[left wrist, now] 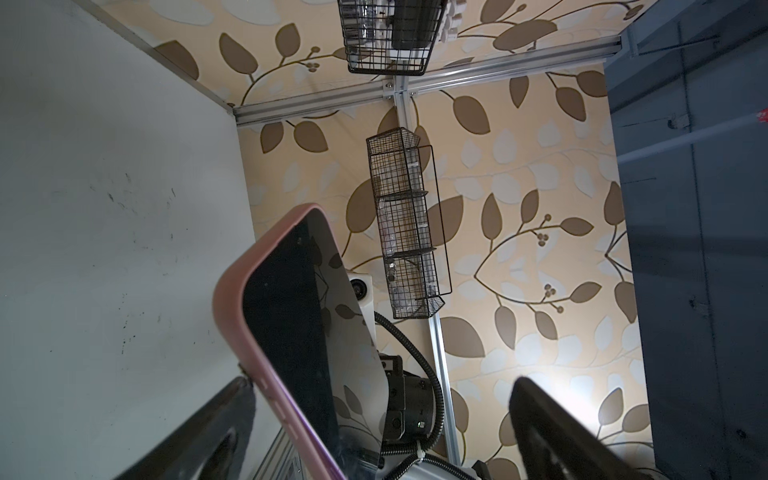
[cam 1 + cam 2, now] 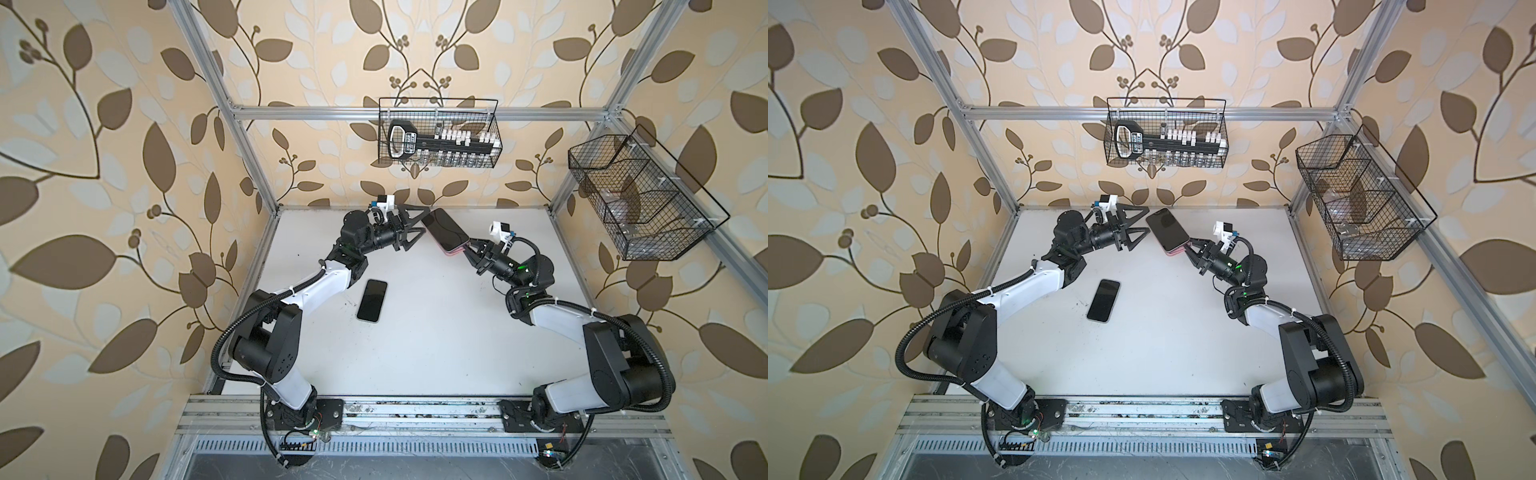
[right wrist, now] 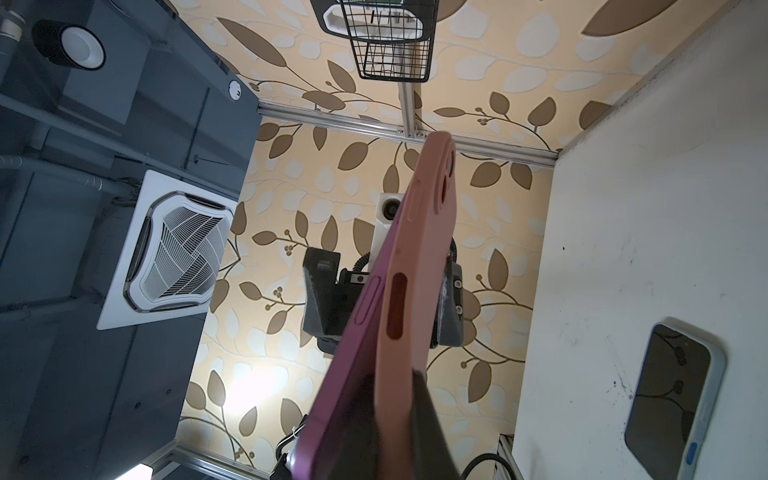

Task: Take the phone out of the phone case
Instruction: Remove the phone case from the phone.

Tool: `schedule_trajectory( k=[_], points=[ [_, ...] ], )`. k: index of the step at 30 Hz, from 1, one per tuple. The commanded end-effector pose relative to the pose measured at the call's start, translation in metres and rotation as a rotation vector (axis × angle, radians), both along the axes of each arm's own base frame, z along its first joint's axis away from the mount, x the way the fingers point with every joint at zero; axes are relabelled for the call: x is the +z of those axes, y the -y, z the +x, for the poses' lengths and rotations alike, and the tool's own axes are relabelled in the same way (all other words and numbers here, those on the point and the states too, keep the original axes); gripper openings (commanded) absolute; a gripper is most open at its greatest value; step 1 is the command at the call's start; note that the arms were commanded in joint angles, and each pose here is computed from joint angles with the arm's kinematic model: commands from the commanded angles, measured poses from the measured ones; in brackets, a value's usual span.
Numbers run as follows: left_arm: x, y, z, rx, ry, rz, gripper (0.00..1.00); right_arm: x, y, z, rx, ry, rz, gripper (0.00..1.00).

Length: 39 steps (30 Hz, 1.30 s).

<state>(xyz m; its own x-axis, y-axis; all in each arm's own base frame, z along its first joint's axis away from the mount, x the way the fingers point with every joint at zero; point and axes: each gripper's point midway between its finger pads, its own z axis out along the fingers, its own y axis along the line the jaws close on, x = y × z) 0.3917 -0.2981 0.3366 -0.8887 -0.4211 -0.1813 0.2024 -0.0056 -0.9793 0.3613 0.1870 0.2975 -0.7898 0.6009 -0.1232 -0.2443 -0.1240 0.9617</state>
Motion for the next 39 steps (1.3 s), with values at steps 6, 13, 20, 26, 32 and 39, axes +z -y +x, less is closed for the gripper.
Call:
schedule_trajectory(
  k=[6,13,20,26,32,39],
  points=[
    [0.02,-0.012,-0.014,0.02,0.08,0.019,0.99,0.023,0.006,-0.003,-0.013,0.061,0.067,0.0],
    [0.019,-0.013,-0.022,0.026,0.058,0.03,0.99,0.024,0.007,-0.003,-0.02,0.065,0.073,0.0],
    [0.028,-0.009,-0.05,0.066,-0.07,0.109,0.99,0.019,0.007,0.0,-0.032,0.061,0.068,0.0],
    [0.027,0.006,-0.08,0.135,-0.168,0.092,0.99,0.014,0.005,0.005,-0.059,0.066,0.038,0.0],
    [0.022,0.018,-0.087,0.192,-0.265,0.044,0.99,0.011,-0.004,0.007,-0.065,0.073,0.027,0.0],
    [0.02,0.018,-0.084,0.308,-0.299,0.028,0.99,0.011,-0.004,0.007,-0.087,0.084,0.022,0.0]
  ],
)
